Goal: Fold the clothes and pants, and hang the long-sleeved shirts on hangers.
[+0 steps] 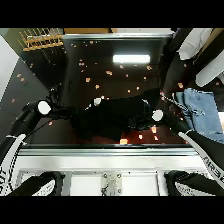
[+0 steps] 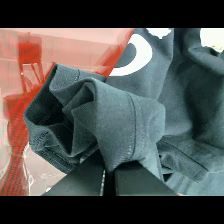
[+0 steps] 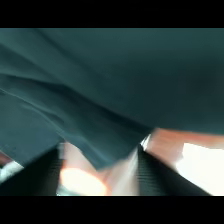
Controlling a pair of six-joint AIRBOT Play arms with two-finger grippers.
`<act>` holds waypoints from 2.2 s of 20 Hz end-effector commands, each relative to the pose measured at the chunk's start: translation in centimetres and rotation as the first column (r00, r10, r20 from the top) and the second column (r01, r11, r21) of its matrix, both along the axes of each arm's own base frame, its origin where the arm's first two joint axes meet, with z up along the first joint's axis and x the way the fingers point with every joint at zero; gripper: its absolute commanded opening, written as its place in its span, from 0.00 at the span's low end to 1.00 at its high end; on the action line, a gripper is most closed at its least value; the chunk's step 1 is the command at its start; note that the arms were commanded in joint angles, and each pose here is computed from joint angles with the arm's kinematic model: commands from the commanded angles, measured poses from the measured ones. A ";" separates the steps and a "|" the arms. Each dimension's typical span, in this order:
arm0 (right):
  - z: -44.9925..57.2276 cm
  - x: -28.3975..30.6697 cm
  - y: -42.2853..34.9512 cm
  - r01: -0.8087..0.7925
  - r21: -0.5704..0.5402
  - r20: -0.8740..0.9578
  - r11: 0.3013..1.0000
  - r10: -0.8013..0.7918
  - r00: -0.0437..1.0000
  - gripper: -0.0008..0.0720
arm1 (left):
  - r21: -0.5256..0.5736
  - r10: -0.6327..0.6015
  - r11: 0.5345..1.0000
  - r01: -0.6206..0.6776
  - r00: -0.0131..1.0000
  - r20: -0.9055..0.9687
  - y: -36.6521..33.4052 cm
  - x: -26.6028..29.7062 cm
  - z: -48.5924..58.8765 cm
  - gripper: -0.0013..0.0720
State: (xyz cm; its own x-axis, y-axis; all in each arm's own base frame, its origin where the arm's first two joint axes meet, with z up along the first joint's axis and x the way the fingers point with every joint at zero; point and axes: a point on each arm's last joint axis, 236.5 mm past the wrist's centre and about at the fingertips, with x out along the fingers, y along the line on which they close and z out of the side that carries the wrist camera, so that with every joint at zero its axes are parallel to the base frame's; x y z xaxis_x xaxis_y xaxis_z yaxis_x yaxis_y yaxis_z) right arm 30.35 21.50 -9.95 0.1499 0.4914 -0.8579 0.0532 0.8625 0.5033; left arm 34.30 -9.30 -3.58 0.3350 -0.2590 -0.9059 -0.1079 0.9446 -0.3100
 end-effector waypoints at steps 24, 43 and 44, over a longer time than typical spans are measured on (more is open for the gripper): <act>58.8 -4.8 -23.2 0.531 0.059 0.996 0.845 -0.085 0.025 0.03 | -0.047 0.101 0.988 -0.148 0.383 0.918 6.1 -17.7 44.5 0.03; 25.4 26.3 -17.8 0.309 -0.075 0.708 0.948 -0.168 0.686 0.79 | 0.015 0.069 0.997 -0.072 0.987 0.143 6.5 15.0 5.8 1.00; 26.1 26.2 -18.5 0.322 -0.071 0.717 0.944 -0.176 0.674 0.80 | 0.014 0.070 0.997 -0.072 0.989 0.132 7.0 15.6 6.3 1.00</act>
